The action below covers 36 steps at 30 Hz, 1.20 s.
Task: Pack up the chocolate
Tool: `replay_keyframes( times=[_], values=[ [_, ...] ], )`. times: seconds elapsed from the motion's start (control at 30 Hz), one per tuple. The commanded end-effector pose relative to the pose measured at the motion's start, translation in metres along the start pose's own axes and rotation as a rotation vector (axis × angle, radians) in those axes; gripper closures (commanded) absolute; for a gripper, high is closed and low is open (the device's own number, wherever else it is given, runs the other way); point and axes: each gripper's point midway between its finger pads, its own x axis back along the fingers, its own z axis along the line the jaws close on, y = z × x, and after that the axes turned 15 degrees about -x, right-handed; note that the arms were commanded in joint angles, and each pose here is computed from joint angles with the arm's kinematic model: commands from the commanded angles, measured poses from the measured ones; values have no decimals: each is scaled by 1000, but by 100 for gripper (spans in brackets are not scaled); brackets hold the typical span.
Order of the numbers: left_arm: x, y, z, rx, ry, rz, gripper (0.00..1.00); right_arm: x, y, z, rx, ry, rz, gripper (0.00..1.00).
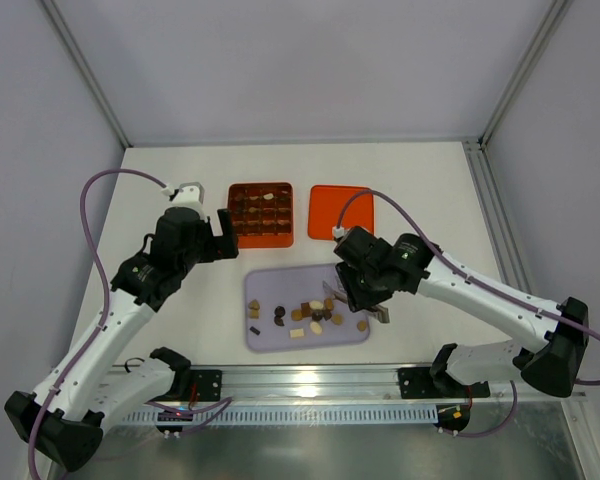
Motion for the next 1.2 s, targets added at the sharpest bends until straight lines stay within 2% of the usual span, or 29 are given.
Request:
replay_keyframes(
  times=[0.0,0.7,1.17],
  values=[
    [0,7,-1,20,-6,-32,0,0,-3,10,-25,39,-5,55],
    [1,6,-1,19,-8,-33,0,-19,-23,13,6,-8,58,57],
    [2,8,-1,20,-9,-38,0,-17,-23,11,46,-51,77,64]
  ],
)
